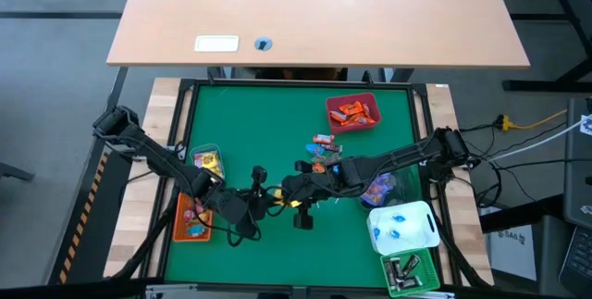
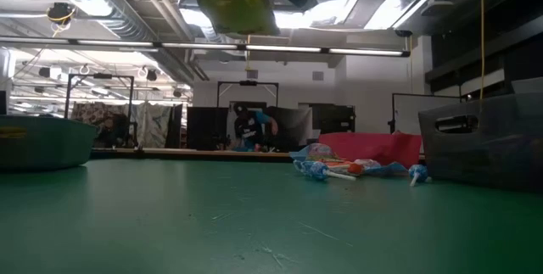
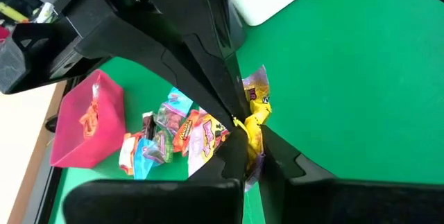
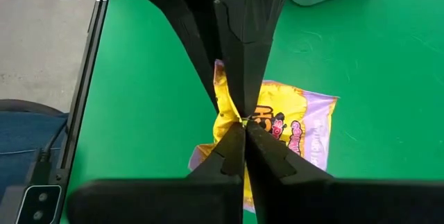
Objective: Sort candy
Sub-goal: Put the yellow candy into the blue bin
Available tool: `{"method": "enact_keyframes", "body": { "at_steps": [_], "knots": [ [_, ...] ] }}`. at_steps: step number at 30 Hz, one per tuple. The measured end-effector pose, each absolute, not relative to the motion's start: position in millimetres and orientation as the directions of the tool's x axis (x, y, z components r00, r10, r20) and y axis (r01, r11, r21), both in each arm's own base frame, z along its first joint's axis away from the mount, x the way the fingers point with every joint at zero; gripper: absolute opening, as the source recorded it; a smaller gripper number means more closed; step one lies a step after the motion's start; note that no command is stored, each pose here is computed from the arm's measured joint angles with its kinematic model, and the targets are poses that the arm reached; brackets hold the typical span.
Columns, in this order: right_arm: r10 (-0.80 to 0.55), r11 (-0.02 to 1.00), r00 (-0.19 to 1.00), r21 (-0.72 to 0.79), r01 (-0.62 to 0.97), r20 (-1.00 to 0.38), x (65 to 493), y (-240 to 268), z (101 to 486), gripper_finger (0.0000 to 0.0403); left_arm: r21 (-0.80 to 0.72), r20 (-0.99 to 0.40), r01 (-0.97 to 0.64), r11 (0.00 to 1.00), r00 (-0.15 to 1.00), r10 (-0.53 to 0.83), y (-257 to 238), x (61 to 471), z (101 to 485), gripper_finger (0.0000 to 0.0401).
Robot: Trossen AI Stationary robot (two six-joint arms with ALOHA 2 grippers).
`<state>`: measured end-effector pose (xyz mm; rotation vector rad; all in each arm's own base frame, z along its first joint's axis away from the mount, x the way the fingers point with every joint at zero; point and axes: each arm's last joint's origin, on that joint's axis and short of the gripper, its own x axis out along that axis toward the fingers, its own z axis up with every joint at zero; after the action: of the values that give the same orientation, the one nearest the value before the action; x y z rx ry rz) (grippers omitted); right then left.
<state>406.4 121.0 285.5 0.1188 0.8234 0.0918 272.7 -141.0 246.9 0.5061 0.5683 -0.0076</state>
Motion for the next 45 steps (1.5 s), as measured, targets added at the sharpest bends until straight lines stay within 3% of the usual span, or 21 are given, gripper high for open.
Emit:
{"method": "enact_keyframes", "body": {
  "at_steps": [4,10,18,24,30,40,45],
  "knots": [
    [0.127,0.989,0.676,0.143,-0.033,-0.725,406.4,120.9,285.5,0.0026,0.455,-0.52,0.148,0.878,0.845,0.127,-141.1,272.4,246.7,0.0003],
    [0.12,0.987,0.678,0.158,-0.006,-0.725,406.6,120.6,285.6,0.0105,0.453,-0.556,0.164,0.876,0.82,0.134,-135.3,261.7,252.4,0.0002],
    [0.1,0.99,0.652,0.138,0.007,-0.752,403.6,119.3,283.4,0.0167,0.302,-0.698,0.133,0.944,0.705,0.124,-113.4,220.9,268.1,0.0001],
    [0.092,0.992,0.626,0.127,0.012,-0.775,401.0,118.6,281.2,0.0174,0.209,-0.88,-0.059,0.976,0.424,0.214,-86.8,171.6,267.1,0.0],
    [0.092,0.992,0.626,0.127,0.012,-0.774,401.0,118.6,281.3,0.0175,0.32,-0.923,-0.251,0.914,0.137,0.361,-68.7,139.6,265.1,0.0],
    [0.091,0.992,0.625,0.127,0.012,-0.775,400.9,118.5,281.2,0.0175,0.366,-0.897,-0.26,0.893,0.156,0.413,-66.8,139.5,265.8,0.0001],
    [0.087,0.993,0.612,0.121,0.014,-0.786,399.6,118.1,280.1,0.0175,0.367,-0.897,-0.264,0.892,0.155,0.415,-66.9,139.8,265.6,0.0026]
  ]
}}
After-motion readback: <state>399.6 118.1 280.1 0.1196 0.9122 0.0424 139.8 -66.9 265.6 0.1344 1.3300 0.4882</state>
